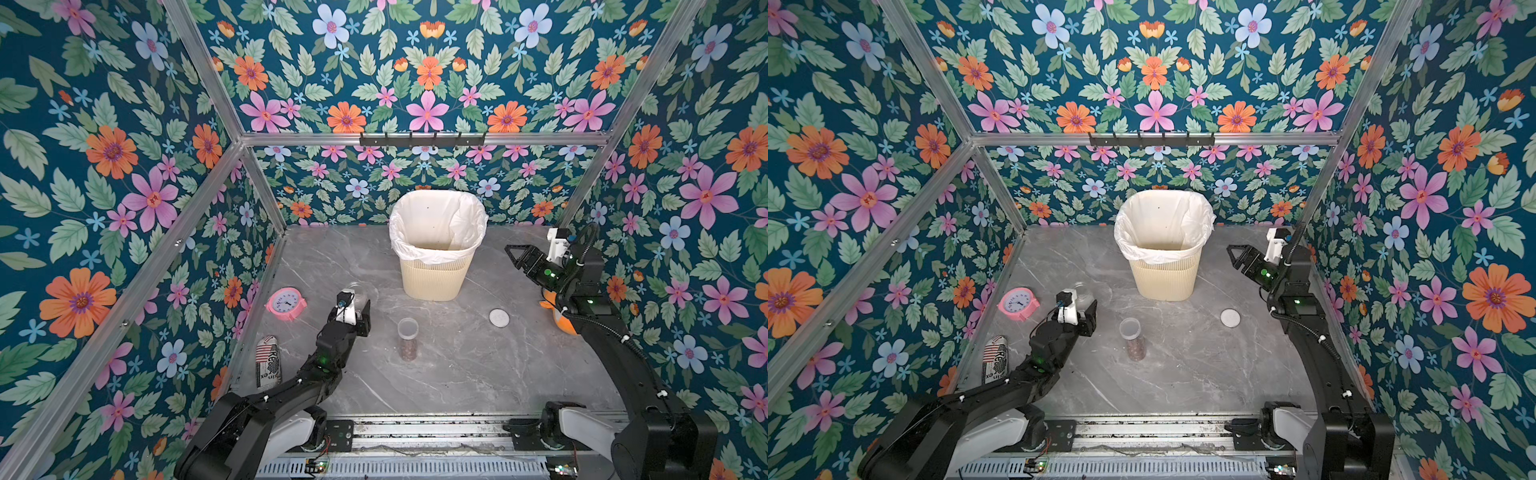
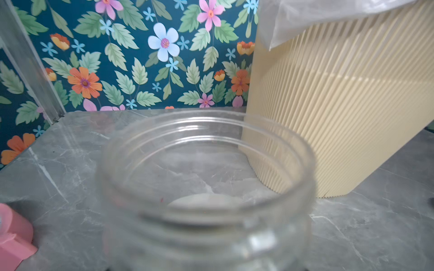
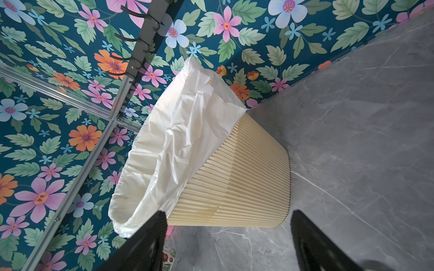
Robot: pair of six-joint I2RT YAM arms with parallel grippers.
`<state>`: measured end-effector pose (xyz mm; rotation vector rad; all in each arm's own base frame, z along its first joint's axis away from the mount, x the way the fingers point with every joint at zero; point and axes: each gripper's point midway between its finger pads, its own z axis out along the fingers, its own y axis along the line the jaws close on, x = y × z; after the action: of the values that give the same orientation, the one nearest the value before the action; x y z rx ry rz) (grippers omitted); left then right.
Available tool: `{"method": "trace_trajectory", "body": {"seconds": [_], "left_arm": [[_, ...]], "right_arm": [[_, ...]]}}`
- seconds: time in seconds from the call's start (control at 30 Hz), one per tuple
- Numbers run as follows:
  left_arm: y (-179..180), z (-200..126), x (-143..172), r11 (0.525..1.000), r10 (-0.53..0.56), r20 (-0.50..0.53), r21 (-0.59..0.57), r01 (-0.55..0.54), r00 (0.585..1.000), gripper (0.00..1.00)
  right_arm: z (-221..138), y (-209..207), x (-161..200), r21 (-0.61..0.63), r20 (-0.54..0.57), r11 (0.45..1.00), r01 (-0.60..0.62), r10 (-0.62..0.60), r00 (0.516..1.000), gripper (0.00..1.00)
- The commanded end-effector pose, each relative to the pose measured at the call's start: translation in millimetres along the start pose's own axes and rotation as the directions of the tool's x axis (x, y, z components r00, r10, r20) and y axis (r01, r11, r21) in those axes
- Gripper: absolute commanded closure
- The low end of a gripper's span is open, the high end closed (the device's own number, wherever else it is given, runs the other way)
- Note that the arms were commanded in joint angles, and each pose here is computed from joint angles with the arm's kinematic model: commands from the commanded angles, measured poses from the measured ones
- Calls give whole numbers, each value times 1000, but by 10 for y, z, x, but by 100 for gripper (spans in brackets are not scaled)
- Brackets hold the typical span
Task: Empty the moldy dried flower tea in the jars
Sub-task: Adjust the jar at the center of the board.
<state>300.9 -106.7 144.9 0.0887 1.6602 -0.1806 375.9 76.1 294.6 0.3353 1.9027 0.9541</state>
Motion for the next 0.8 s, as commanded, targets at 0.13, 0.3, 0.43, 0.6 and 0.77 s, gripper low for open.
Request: {"method": "trace_trajectory", "body": {"seconds": [0.13, 0.3, 0.43, 0.6, 0.77], "left_arm": [[150, -226, -324, 994, -46, 235, -90, 68, 971, 40], [104, -205, -166, 995, -22, 202, -94, 42, 979, 39], [79, -137, -101, 993, 2, 176, -113, 18, 984, 38], [111, -101, -52, 982, -17, 144, -185, 44, 989, 35], [5, -72, 28, 977, -13, 129, -211, 40, 992, 34]], "right_arm": [[-10, 91, -32, -28, -3, 999, 20, -20, 1000, 16], [-1, 98, -29, -32, -9, 999, 19, -19, 1000, 16], [-10, 116, -47, -33, -5, 999, 21, -21, 1000, 16], [-7, 132, -65, -37, -3, 999, 22, -22, 1000, 16], [22, 153, -84, -47, -8, 999, 23, -24, 1000, 16]]}}
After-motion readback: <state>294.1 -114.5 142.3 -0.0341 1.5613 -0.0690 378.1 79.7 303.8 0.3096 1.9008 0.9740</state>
